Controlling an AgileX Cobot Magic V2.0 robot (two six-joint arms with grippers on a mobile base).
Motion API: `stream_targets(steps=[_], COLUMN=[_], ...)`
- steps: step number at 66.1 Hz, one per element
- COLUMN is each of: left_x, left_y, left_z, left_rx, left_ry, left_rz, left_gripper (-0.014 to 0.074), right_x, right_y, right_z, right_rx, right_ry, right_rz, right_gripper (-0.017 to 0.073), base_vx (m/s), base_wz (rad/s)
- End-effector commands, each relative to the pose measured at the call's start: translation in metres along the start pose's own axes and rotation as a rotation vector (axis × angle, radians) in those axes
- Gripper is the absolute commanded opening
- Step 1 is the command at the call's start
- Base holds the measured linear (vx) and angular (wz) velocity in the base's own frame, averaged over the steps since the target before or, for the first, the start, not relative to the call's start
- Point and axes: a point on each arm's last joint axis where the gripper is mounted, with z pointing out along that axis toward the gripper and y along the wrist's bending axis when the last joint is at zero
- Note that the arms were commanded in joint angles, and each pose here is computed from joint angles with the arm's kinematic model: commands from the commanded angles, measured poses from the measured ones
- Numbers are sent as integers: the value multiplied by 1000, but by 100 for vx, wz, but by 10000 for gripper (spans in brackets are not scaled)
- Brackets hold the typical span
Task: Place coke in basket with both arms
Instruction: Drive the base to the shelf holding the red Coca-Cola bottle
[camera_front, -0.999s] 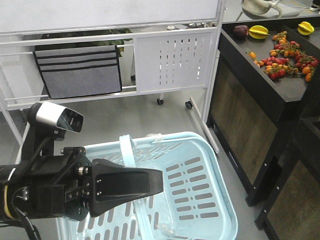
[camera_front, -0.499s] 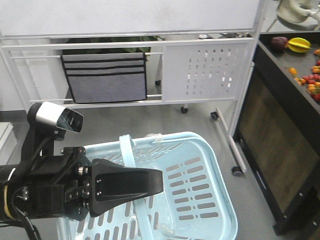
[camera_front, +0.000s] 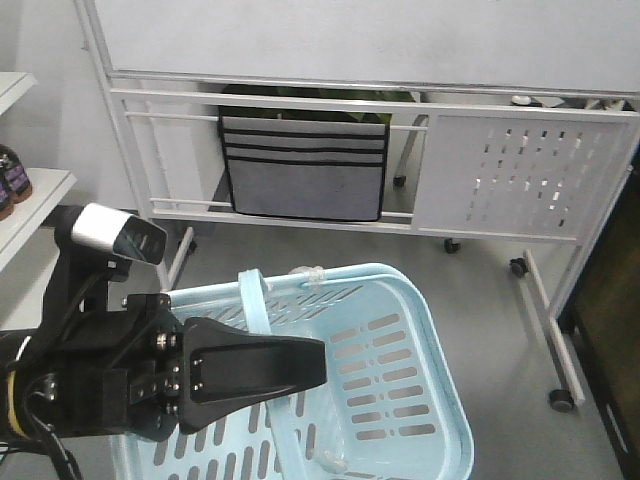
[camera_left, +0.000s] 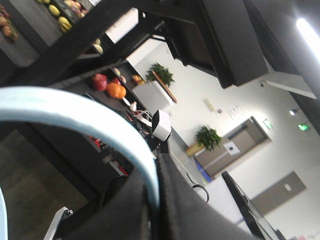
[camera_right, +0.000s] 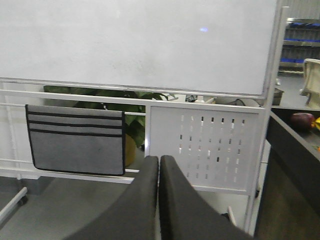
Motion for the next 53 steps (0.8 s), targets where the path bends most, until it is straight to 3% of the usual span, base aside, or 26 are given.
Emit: stream_targets(steps=[1, 53], left_x=[-3, -3], left_y=[-32, -32], left_z=[-3, -3], left_rx=[250, 250], left_ry=[2, 2], left_rz=[28, 28], left_gripper=[-7, -7], right_x=[-4, -4], right_y=[1, 1], right_z=[-1, -1], right_rx=[-3, -3], right_ry=[-77, -77], right_rz=[-11, -11], right_gripper=[-5, -5], base_vx=[16, 15], base_wz=[40, 49])
